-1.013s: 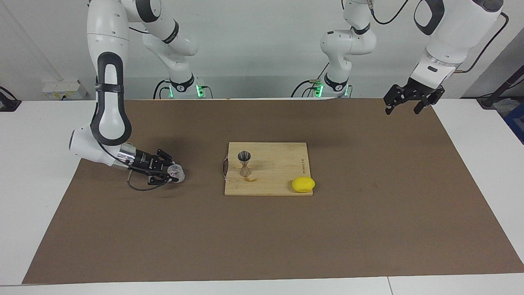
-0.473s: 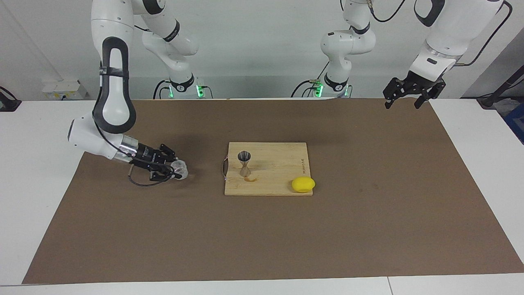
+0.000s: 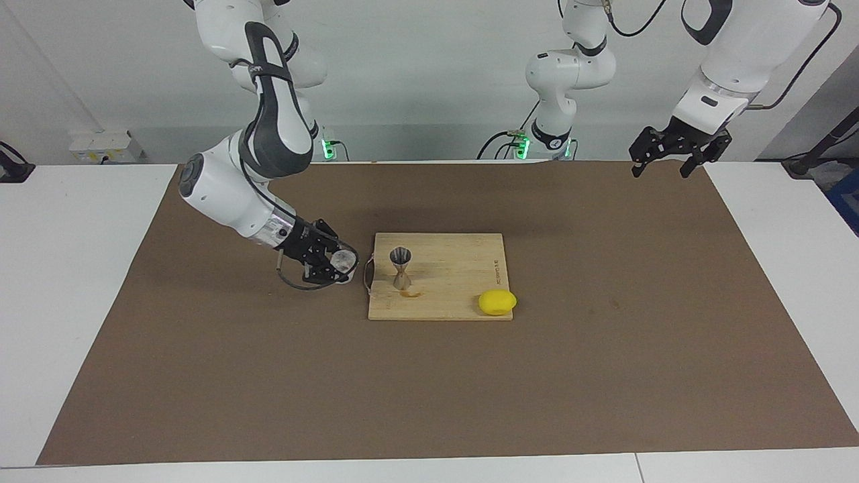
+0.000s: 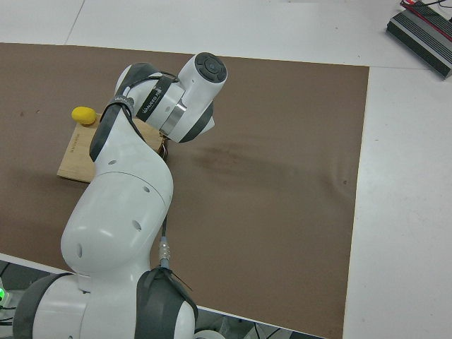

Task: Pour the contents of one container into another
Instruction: 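Lift the clear glass with the right gripper over the metal cup, then tilt the clear glass with the right gripper to pour into the cup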

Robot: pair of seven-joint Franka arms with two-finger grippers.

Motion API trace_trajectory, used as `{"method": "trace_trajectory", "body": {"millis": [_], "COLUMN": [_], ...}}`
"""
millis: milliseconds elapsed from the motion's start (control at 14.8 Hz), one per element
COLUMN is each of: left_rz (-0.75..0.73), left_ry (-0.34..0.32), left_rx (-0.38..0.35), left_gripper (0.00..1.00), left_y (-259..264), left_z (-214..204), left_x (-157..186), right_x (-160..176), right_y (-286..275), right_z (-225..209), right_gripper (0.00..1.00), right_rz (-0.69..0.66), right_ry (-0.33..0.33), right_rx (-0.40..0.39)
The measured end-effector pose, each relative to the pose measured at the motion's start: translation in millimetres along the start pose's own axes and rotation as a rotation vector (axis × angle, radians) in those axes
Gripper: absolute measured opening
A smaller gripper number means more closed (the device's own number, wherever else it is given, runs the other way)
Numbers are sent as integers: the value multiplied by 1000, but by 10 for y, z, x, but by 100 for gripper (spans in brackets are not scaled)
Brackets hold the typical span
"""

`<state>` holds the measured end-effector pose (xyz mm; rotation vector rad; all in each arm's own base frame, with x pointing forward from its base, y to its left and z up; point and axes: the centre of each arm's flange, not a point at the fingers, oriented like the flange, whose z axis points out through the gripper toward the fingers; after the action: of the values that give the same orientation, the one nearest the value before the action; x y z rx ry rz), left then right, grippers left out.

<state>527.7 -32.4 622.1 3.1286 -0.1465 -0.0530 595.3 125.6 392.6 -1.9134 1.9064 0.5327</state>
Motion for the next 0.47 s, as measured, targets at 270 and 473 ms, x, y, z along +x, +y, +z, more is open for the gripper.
{"method": "trace_trajectory", "body": {"millis": [270,473], "left_rz": [3,3], "left_ry": [-1,-1], "left_rx": [0,0], "left_gripper": [100,100], "left_y": [6,6], "left_z": [1,1], "left_x": [0,-1], "right_x": [-347,-597], "right_y": [3,19], "right_z": [46,77], "right_gripper": [51,51], "right_rz": [-22,-38], "right_ry": [93,159], "right_rx": [-5,-1]}}
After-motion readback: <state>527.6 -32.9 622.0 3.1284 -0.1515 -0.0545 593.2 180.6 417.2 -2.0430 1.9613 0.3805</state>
